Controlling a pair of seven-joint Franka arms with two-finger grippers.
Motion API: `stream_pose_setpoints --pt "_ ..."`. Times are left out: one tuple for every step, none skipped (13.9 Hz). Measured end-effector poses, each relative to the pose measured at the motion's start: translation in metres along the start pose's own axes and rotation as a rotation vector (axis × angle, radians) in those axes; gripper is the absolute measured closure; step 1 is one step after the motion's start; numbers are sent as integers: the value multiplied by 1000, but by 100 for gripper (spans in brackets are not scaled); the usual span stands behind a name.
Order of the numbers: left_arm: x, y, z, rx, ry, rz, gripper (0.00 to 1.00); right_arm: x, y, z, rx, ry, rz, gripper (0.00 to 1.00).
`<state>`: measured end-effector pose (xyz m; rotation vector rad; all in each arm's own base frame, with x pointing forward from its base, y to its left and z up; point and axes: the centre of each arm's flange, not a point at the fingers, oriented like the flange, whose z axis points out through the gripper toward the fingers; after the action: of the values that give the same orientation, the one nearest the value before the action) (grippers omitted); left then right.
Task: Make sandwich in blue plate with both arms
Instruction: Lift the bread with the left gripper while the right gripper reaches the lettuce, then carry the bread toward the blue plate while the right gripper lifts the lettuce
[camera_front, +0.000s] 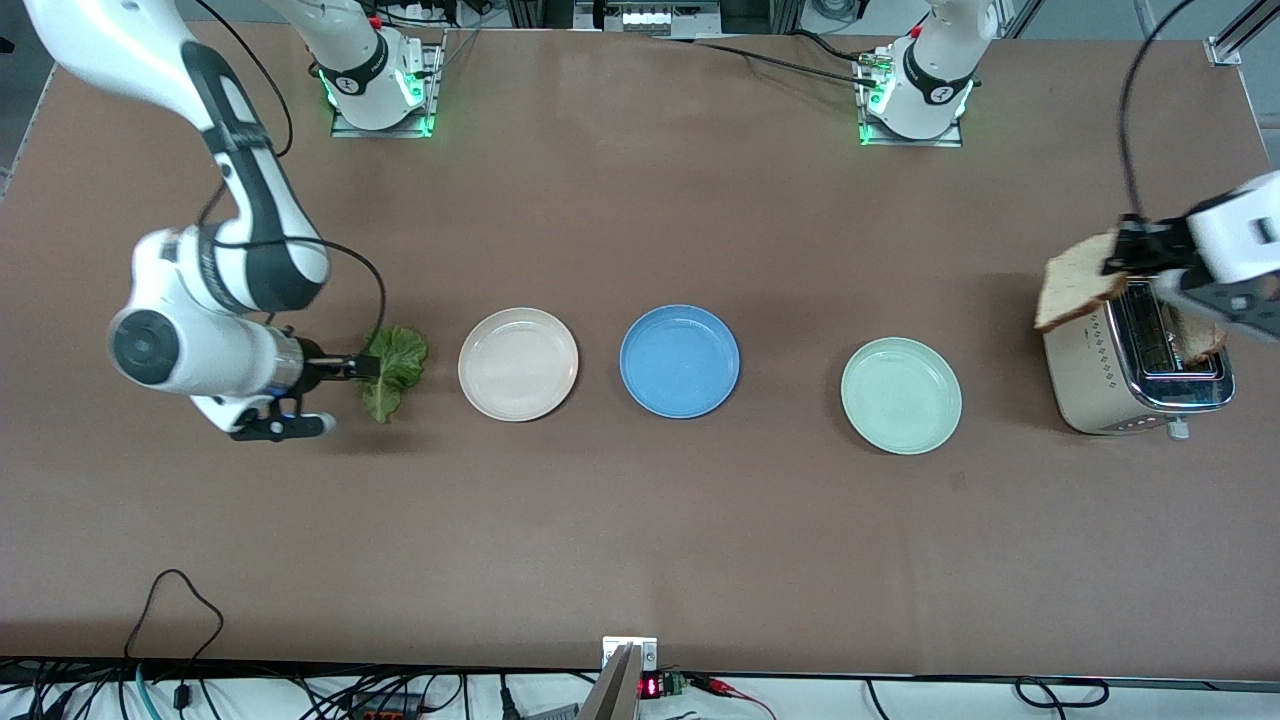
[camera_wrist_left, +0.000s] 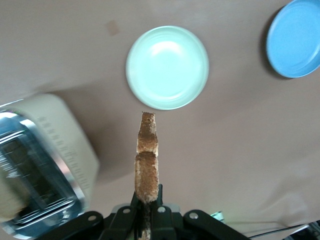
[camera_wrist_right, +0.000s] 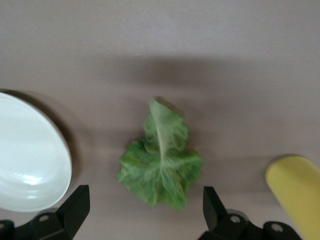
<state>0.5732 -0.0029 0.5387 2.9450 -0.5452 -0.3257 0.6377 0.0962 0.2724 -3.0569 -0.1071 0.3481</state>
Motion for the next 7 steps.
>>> stream_pose_setpoints --pt "13 28 7 -13 -11 -1 92 3 -3 19 -1 -7 -6 0" --pt "26 57 18 -49 -24 -14 92 6 -5 36 -6 -10 -14 0" --pt "38 82 29 -106 -38 -38 92 9 -5 51 -20 -10 -25 0" --pt "50 103 41 -181 -49 -70 92 13 -4 65 -32 -8 -33 0" --pt "63 121 54 -263 -59 -100 92 15 -2 78 -37 -8 -37 0" --pt "77 134 68 -341 -67 -121 92 16 -1 86 -42 -11 -42 0" --pt "90 145 83 -422 -70 -134 92 17 -1 90 -45 -15 -46 0"
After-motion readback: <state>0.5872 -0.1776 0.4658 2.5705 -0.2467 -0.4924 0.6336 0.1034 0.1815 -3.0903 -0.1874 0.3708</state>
